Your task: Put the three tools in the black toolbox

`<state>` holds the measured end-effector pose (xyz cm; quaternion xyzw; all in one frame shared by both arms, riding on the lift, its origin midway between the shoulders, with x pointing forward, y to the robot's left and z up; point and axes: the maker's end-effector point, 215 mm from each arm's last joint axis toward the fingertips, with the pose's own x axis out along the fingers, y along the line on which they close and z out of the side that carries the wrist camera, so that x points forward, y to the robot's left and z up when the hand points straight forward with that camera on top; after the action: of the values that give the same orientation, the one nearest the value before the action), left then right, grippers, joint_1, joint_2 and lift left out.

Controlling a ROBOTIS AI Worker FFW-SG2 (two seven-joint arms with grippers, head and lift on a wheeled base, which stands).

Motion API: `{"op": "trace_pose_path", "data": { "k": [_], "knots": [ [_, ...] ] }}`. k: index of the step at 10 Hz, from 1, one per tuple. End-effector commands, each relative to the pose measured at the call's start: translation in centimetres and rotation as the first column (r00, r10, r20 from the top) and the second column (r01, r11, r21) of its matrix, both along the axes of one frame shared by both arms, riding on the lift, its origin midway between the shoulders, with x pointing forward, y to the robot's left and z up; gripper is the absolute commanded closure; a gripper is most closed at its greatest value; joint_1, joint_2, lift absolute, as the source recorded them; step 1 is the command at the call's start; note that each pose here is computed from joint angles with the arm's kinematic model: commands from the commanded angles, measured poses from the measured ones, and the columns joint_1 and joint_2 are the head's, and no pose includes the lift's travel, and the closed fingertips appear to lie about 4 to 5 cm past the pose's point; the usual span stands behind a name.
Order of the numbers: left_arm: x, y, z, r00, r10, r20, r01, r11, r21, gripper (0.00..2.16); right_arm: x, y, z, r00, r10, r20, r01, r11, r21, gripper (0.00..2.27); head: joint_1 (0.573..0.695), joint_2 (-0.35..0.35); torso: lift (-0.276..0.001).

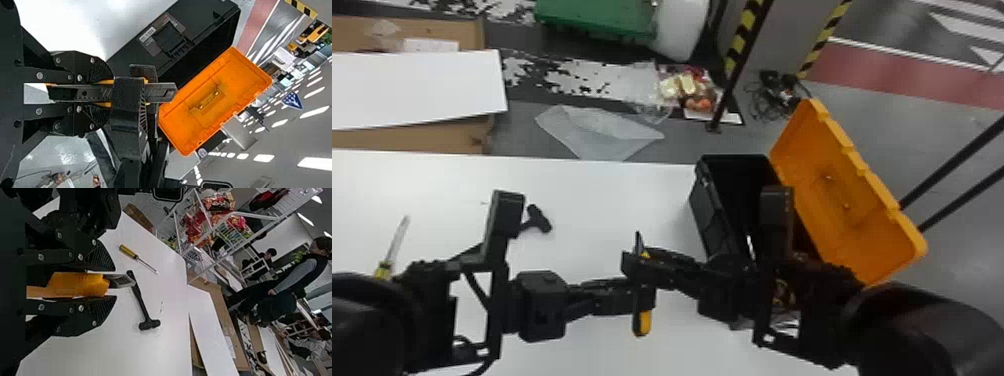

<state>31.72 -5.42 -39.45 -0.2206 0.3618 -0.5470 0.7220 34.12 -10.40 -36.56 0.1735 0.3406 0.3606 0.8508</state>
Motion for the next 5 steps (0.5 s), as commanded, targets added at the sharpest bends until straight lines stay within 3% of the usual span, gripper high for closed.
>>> {"op": "trace_pose_path", "data": {
  "k": [1, 5],
  "knots": [
    [0.28, 0.07, 0.17, 1.0, 0.007, 0.012, -0.006, 1.0, -0.005, 1.0, -0.07, -0.14, -0.11, 1.0, -0.002, -0.004, 0.002, 1.0, -0.002, 1.69, 0.695, -0.276, -0.055],
    [0.45, 0.1, 0.26, 0.999, 0.019, 0.026, -0.018, 1.0, -0.014, 1.0, 0.03, -0.5, 0.01, 1.0, -0.011, -0.001, 0.011, 1.0, -0.001, 1.77, 0.695, -0.279, -0.055]
  ]
}}
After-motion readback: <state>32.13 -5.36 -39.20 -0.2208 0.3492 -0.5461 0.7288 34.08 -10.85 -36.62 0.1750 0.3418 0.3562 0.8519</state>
